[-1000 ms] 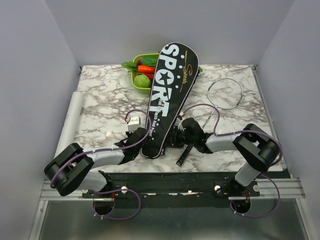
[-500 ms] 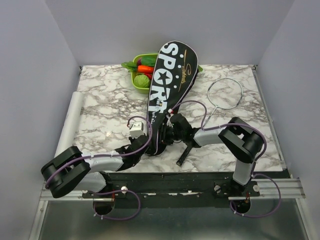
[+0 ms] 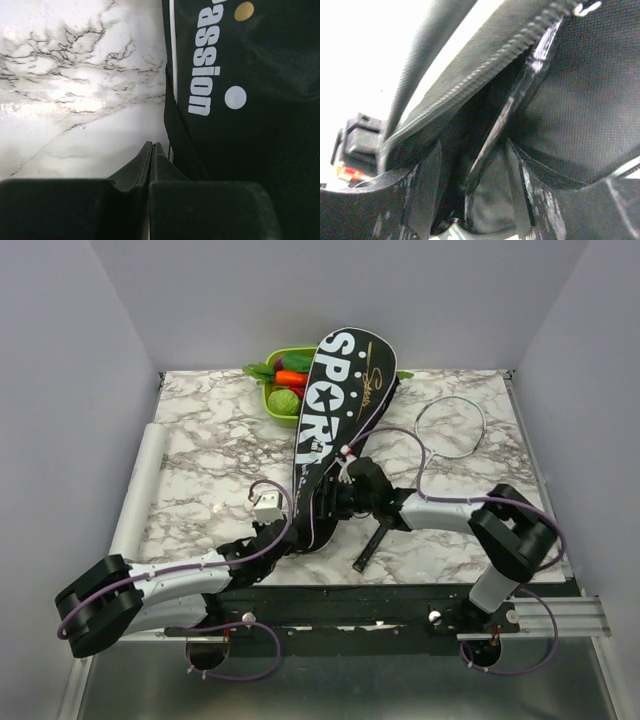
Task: Pack up the badminton gear
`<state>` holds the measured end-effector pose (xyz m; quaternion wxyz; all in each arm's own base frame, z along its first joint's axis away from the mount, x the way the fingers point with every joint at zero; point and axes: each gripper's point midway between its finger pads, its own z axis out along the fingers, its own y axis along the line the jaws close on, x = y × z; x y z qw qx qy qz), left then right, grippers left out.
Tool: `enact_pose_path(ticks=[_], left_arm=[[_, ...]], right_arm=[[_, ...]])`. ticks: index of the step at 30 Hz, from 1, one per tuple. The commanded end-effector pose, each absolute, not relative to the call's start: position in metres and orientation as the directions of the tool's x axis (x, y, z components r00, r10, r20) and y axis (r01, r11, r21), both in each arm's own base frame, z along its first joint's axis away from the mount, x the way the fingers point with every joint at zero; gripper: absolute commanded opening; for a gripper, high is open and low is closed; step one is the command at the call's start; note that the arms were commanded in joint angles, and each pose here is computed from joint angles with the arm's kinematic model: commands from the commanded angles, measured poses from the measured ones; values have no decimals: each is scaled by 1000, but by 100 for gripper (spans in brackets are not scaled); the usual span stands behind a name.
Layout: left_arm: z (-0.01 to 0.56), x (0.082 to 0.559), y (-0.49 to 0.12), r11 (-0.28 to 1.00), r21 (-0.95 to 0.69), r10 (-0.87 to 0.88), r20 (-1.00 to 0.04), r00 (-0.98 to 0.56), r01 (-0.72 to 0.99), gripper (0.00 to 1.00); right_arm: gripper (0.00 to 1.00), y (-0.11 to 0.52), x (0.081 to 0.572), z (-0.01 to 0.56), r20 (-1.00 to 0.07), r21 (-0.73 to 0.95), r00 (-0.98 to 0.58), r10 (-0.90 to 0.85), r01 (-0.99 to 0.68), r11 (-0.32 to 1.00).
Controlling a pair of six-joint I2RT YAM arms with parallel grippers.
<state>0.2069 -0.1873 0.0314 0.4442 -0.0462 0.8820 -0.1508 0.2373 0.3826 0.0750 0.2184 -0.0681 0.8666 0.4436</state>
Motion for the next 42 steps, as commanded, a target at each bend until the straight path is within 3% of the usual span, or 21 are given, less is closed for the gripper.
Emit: enact_pose_path(ticks=[1, 8, 17, 26, 33, 42], left_arm=[[34, 200, -169, 959, -283, -214, -774, -597, 23, 6], [51, 199, -158, 955, -295, -235, -789, -568, 14, 6], [80, 196, -176, 931, -344, -220, -794, -567, 120, 6], [111, 201, -199, 929, -274, -94, -825, -557, 248, 27], [119, 211, -222, 922, -194, 23, -835, -549, 334, 52], [121, 218, -235, 923, -172, 52, -831, -554, 345, 65]], right_arm=[[65, 352, 234, 87, -489, 672, -867, 98, -303, 675], [67, 273, 214, 63, -453, 465, -881, 133, -107, 879], [77, 171, 223, 71, -569, 109, -791, 225, 198, 974], [79, 117, 260, 68, -573, 45, -743, 345, 393, 919], [79, 115, 295, 66, -562, 54, -726, 397, 447, 893], [72, 119, 311, 22, -462, 9, -776, 430, 481, 877]])
